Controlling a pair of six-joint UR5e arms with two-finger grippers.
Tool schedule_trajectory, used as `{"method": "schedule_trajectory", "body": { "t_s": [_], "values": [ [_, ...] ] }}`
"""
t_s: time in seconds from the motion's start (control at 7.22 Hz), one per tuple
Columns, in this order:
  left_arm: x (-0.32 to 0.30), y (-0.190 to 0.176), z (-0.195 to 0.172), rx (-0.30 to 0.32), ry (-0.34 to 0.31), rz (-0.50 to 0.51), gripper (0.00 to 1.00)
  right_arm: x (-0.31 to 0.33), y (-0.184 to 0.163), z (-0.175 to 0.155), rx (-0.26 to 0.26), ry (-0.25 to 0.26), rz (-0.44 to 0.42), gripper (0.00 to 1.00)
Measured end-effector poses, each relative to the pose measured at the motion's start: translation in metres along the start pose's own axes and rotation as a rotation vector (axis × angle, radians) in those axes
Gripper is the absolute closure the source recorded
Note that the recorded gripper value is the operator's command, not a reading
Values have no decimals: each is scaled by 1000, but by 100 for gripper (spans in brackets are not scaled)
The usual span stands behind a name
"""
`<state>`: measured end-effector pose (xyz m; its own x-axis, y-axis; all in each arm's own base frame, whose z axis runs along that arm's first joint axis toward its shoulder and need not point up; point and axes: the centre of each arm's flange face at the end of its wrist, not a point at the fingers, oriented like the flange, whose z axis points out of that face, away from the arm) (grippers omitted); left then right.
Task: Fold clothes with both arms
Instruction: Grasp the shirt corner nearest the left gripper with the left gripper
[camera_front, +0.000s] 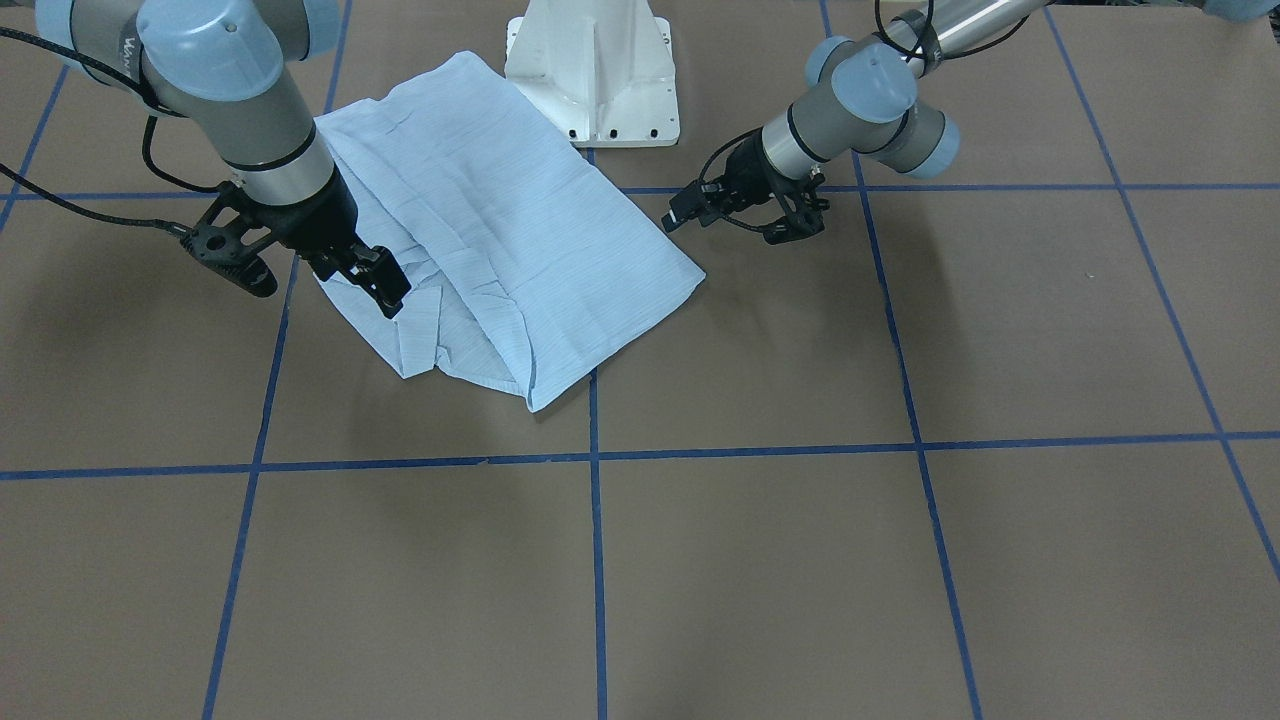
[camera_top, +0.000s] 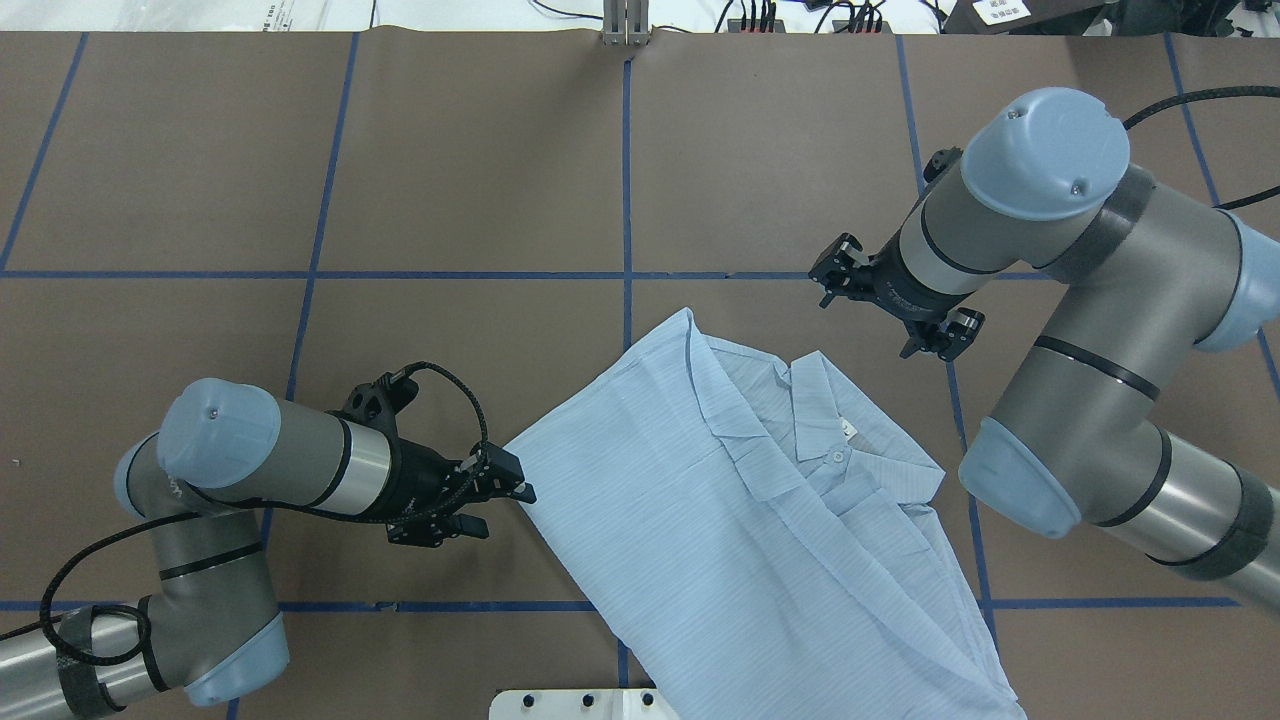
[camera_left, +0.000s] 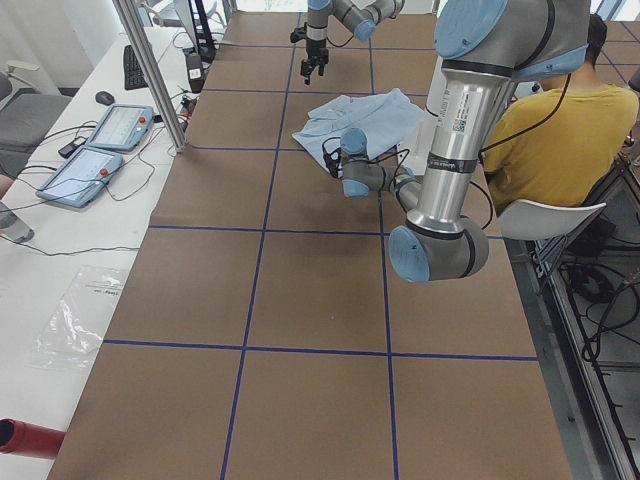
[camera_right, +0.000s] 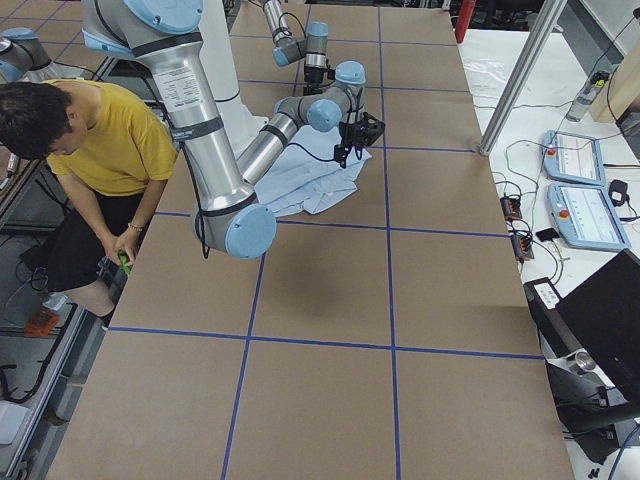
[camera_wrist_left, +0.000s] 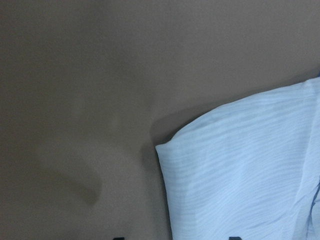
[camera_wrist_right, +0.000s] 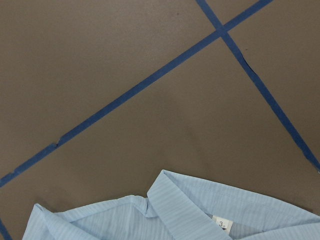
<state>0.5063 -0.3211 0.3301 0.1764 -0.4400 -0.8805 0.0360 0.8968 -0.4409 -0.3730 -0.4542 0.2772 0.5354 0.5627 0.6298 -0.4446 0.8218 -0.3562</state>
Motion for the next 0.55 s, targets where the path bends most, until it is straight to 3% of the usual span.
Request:
{"method": "schedule_trajectory", "body": {
  "t_s": [0.55],
  "values": [
    [5, -3, 3, 31, 14, 13, 26, 3, -5, 12, 1, 24, 7, 0]
  ]
}}
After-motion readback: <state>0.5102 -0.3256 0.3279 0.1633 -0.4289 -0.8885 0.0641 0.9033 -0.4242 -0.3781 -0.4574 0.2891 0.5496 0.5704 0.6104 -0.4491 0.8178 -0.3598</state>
